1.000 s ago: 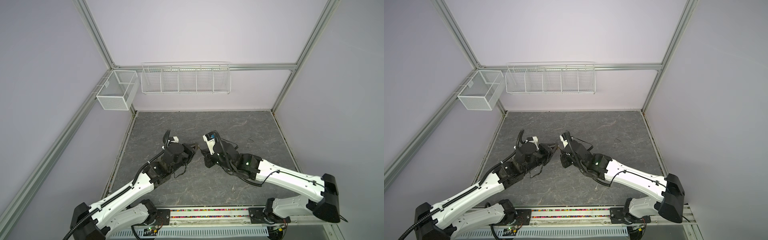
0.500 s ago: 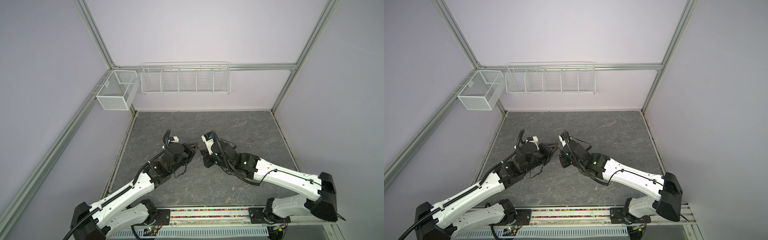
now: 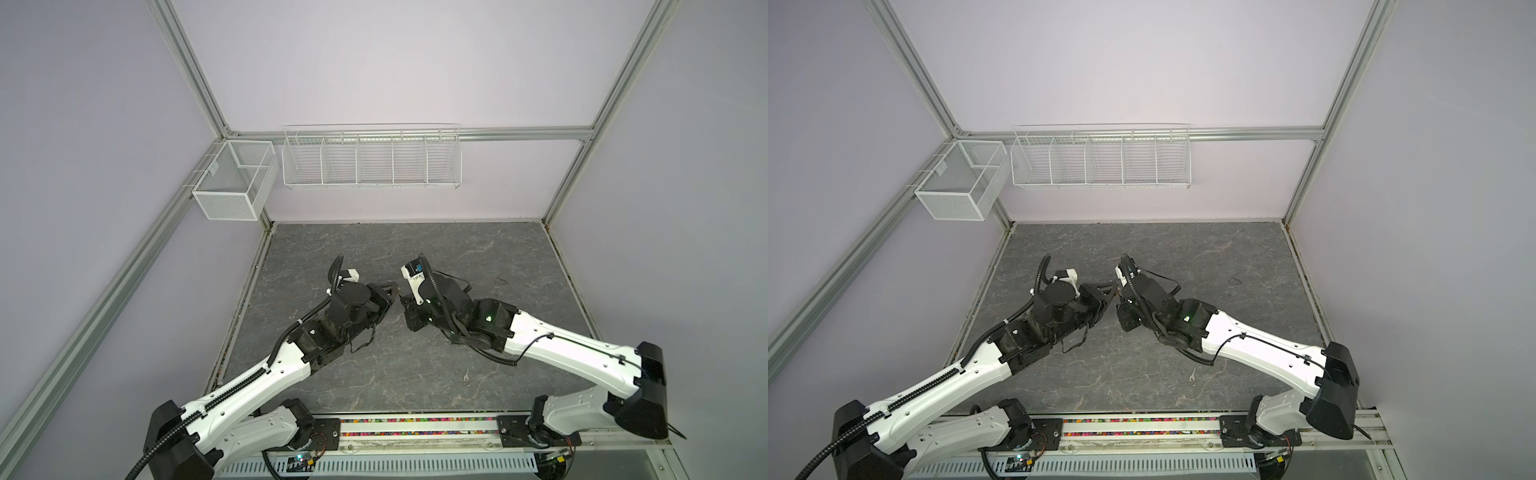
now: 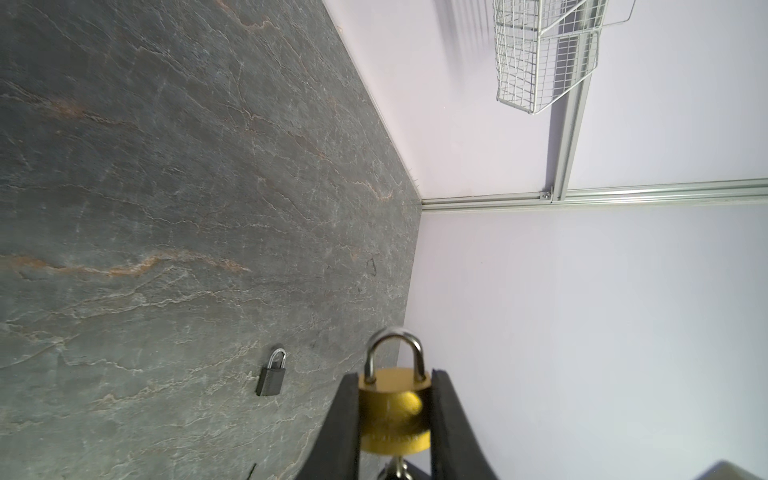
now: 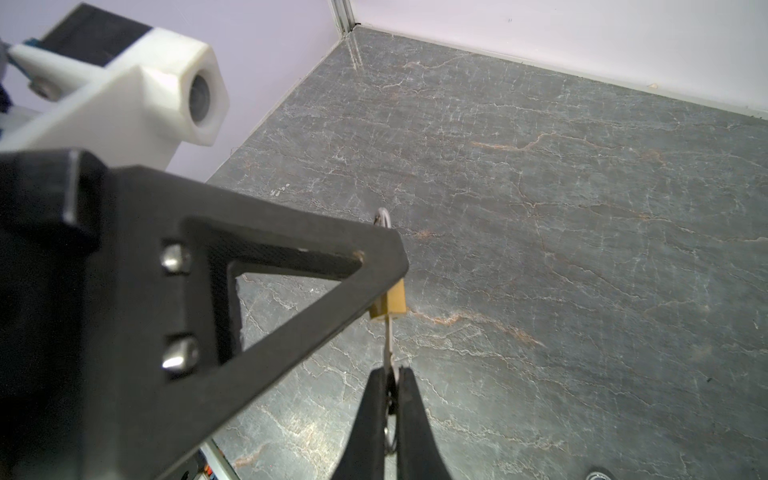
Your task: Unlock with the key
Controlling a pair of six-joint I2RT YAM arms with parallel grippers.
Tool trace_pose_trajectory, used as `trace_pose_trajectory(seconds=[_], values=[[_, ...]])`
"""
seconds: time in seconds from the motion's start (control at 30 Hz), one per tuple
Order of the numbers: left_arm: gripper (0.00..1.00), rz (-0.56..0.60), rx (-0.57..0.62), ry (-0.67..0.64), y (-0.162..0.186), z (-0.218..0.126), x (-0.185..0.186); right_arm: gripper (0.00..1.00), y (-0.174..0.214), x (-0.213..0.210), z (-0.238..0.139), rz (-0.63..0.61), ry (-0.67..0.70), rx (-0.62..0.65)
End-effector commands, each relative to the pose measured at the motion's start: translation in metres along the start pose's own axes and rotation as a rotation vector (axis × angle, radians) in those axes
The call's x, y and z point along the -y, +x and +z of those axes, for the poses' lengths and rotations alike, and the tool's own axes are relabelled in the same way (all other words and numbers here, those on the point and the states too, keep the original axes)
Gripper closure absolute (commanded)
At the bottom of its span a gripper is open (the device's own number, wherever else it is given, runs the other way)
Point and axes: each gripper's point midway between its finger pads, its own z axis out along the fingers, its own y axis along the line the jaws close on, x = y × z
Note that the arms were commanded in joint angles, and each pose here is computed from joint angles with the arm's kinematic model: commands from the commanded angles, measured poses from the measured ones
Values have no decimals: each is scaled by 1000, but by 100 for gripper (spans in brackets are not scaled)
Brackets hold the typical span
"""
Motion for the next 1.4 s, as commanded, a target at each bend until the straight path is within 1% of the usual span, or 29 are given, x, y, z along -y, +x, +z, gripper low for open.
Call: trace_pose_trajectory(seconds=[0.0, 0.1, 0.17, 0.33, 0.47, 0.53, 0.63, 0.77, 0.83, 0.93, 1.03, 1.13, 1.2, 1.37], values=[[100, 33, -49, 45, 13, -3, 18, 93, -12, -19, -1, 33, -83, 11], [100, 63, -53, 31, 17, -6, 19, 93, -15, -22, -3, 40, -98, 4], [100, 62, -59, 37, 19, -7, 18, 94, -20, -23, -7, 49, -114, 17], [100, 66, -71, 49, 20, -14, 16, 94, -33, -26, -18, 112, -199, 39], [100, 29, -81, 94, 22, -14, 20, 94, -38, -30, -22, 115, -225, 55], [100, 35, -81, 101, 22, -15, 24, 93, -38, -34, -22, 125, -251, 52], [100, 54, -97, 106, 25, -15, 28, 94, -41, -39, -26, 190, -320, 50], [100, 55, -100, 127, 25, -18, 27, 94, -52, -37, -37, 292, -396, 94], [100, 61, -109, 142, 27, -20, 27, 93, -61, -37, -44, 315, -431, 123], [100, 69, -128, 158, 31, -21, 26, 93, -74, -41, -57, 313, -469, 172], [100, 87, -137, 198, 32, -24, 34, 93, -80, -45, -64, 316, -502, 189], [100, 119, -131, 198, 31, -26, 37, 93, -85, -48, -69, 316, -525, 200], [100, 139, -113, 177, 27, -28, 35, 94, -83, -48, -66, 293, -503, 190], [100, 186, -65, 187, 18, -32, 44, 94, -71, -41, -56, 250, -437, 158]])
